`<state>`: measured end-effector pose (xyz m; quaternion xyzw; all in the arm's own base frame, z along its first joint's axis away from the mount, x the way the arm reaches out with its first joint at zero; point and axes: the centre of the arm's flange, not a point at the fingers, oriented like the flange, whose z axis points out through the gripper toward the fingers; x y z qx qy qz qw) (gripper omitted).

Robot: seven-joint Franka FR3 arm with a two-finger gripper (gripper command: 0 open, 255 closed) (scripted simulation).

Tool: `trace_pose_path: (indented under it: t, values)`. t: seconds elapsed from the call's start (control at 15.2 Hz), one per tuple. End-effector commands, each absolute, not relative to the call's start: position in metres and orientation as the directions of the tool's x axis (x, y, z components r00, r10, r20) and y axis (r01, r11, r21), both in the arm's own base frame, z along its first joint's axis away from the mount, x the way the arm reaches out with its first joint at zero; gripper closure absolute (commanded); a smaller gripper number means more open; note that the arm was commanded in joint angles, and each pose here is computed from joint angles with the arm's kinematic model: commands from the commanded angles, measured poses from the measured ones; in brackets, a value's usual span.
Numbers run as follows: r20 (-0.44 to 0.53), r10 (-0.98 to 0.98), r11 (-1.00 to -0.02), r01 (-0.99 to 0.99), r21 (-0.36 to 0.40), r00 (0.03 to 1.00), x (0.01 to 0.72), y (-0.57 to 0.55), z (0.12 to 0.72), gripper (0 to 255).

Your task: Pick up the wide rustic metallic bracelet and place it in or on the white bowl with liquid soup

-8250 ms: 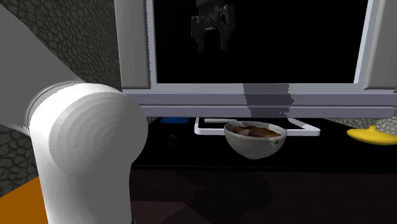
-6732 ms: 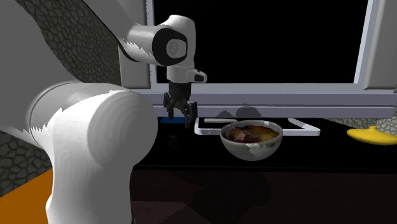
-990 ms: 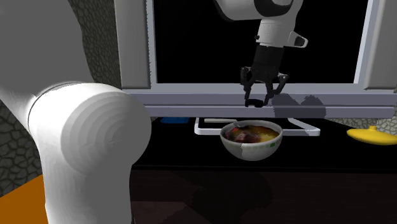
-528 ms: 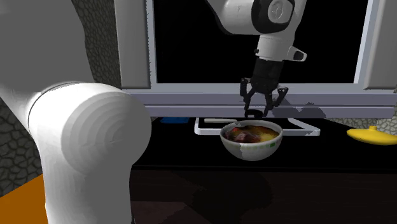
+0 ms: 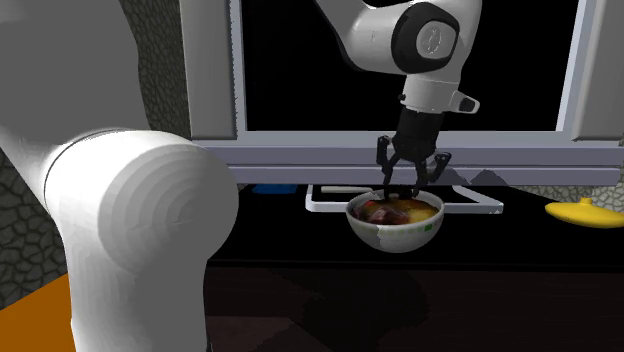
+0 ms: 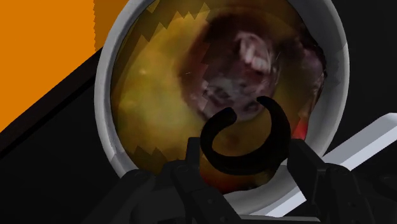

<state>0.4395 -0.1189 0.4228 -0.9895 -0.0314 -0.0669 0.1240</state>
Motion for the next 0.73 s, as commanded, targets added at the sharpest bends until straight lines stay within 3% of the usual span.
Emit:
trace_pose_path:
  t: [0.0,0.2,0.26,0.66]
  values:
    - [0.14,0.045,-0.967,0.079,-0.241,0.989,0.439,-0.119,0.422,255]
    - [0.14,0.045,-0.967,0.079,-0.241,0.989,0.439,-0.119,0.422,255]
    - [0.14,0.045,-0.967,0.079,-0.241,0.989,0.439,-0.119,0.422,0]
    - [0.14,0.045,-0.967,0.079,-0.241,0.989,0.438,-0.122,0.435,0]
